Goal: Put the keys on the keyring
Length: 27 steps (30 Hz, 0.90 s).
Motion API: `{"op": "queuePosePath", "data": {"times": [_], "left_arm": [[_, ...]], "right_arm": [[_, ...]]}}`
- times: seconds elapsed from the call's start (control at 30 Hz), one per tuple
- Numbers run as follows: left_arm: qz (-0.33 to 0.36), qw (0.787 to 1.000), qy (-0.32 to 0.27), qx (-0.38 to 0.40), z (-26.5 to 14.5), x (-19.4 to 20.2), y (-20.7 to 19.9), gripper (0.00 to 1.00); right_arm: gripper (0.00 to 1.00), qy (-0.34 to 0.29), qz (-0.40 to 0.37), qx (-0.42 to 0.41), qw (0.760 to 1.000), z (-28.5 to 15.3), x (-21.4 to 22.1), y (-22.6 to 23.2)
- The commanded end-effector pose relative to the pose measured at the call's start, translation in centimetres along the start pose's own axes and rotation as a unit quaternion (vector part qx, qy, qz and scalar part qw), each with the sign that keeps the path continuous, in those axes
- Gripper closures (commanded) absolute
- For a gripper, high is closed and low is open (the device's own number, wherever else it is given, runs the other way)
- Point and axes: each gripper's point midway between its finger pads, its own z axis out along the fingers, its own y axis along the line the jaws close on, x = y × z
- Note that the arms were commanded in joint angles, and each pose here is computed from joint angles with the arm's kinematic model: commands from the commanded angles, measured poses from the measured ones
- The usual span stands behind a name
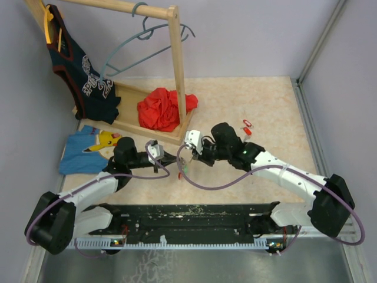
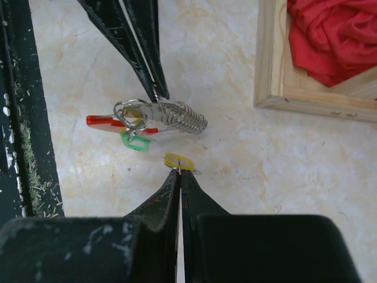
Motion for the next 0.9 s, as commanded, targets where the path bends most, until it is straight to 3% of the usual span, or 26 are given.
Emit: {"op": "queuePosePath", "data": {"times": [0.0, 0.87], "left_arm": [[0.016, 0.999, -0.024, 0.024, 0.0, -0.8, -0.6, 1.00], [0.035, 0.998, -0.030, 0.040, -0.3, -0.7, -1.5, 1.00]], "right_arm": [[1.00, -0.050, -0.089, -0.002, 0.995, 0.0, -3.3, 0.7], [1.00, -0.053, -0.142, -0.015, 0.988, 1.7, -3.5, 2.5]]}}
